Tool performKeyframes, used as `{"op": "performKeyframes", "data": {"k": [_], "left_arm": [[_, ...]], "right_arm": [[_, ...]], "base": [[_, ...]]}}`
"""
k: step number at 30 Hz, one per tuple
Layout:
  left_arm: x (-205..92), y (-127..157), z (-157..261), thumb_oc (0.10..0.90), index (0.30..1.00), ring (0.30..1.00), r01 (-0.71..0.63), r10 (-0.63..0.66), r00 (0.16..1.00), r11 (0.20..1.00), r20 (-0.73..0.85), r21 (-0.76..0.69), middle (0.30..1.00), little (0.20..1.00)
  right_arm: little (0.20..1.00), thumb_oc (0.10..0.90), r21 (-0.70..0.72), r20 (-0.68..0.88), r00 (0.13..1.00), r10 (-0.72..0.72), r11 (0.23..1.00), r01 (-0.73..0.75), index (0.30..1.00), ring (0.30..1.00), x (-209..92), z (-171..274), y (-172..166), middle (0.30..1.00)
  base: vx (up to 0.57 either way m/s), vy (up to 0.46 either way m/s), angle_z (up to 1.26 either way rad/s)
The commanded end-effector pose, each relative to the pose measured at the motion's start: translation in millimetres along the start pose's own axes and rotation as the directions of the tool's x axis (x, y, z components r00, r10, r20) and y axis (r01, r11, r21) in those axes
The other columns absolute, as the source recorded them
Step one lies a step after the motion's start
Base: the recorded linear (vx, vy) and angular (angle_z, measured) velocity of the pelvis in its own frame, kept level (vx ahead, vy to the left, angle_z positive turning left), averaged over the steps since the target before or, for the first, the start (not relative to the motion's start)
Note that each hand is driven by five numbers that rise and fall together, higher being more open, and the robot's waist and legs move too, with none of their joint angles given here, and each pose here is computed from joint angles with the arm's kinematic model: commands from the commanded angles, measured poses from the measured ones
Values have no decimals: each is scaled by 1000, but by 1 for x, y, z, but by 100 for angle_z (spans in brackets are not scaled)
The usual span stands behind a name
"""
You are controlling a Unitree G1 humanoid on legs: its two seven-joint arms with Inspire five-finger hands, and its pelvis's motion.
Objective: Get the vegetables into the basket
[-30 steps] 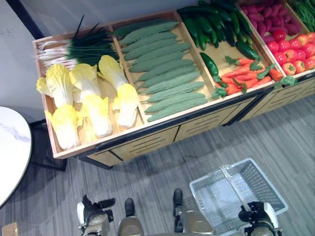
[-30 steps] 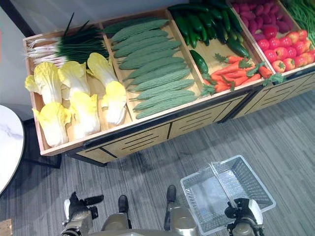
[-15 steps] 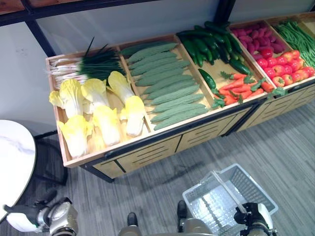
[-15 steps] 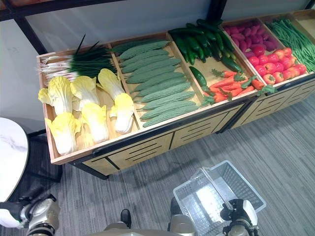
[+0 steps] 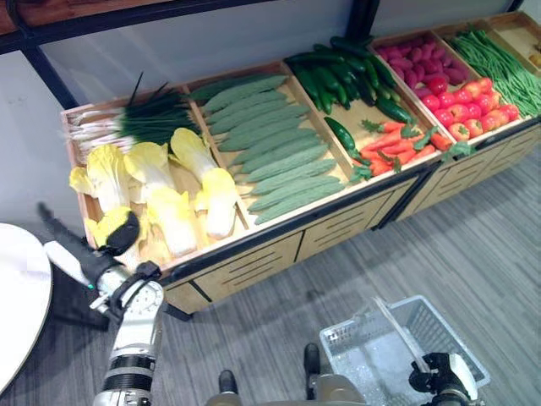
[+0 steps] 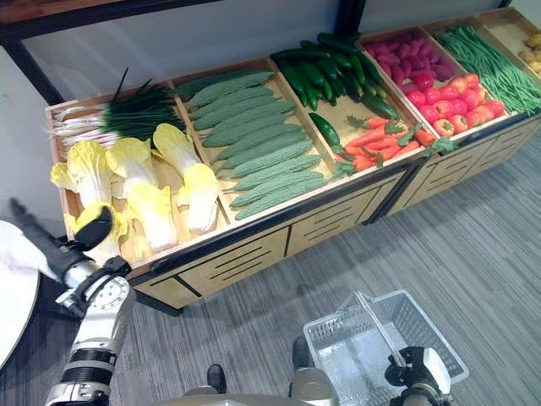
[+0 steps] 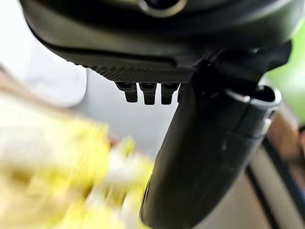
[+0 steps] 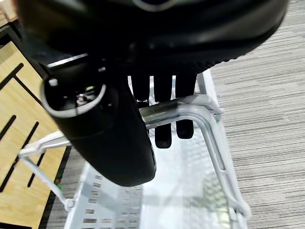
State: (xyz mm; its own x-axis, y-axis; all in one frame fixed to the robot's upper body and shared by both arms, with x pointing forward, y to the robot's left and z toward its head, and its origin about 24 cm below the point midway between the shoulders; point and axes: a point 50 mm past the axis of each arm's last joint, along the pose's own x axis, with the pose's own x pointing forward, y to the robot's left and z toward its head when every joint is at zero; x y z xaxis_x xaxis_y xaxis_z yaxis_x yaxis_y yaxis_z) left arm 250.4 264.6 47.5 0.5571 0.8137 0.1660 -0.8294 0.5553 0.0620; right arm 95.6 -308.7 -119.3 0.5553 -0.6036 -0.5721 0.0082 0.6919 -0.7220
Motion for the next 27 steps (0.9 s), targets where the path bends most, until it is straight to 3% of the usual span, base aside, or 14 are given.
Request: {"op": "performKeyframes", "data": {"k": [1,7,13,20,27], "left_arm": [[29,-19,46,900,1000,1000,53,-40,978,997,205,-59,1000,1000],[19,-47,46,900,1000,1000,145,-125,980,981,153,-127,1000,1000],[18,-56,46,900,1000,1000,108,-92,991,979,102,-173,1000,1000],[24,-54,38,900,1000,1000,-14,21,998,994,62,-107,1000,1000],[30,-39,43,900,1000,1000,-109,100,974,994,203,31,1000,1000]], "right_arm": [[300,400,14,185,973,-139,990,139,300,300,19,46,-36,300],[300,400,19,202,969,-143,990,142,300,300,22,57,-36,300],[300,400,3,233,963,-137,990,141,300,300,21,65,-32,300],[300,400,6,251,958,-139,990,142,300,300,21,70,-27,300],[300,400,16,275,951,-138,990,139,300,300,17,71,-23,300]], "base": [[-34,11,-10],[-19,3,-13],[-7,-3,-8],[5,-5,-3],[9,-4,0]]}}
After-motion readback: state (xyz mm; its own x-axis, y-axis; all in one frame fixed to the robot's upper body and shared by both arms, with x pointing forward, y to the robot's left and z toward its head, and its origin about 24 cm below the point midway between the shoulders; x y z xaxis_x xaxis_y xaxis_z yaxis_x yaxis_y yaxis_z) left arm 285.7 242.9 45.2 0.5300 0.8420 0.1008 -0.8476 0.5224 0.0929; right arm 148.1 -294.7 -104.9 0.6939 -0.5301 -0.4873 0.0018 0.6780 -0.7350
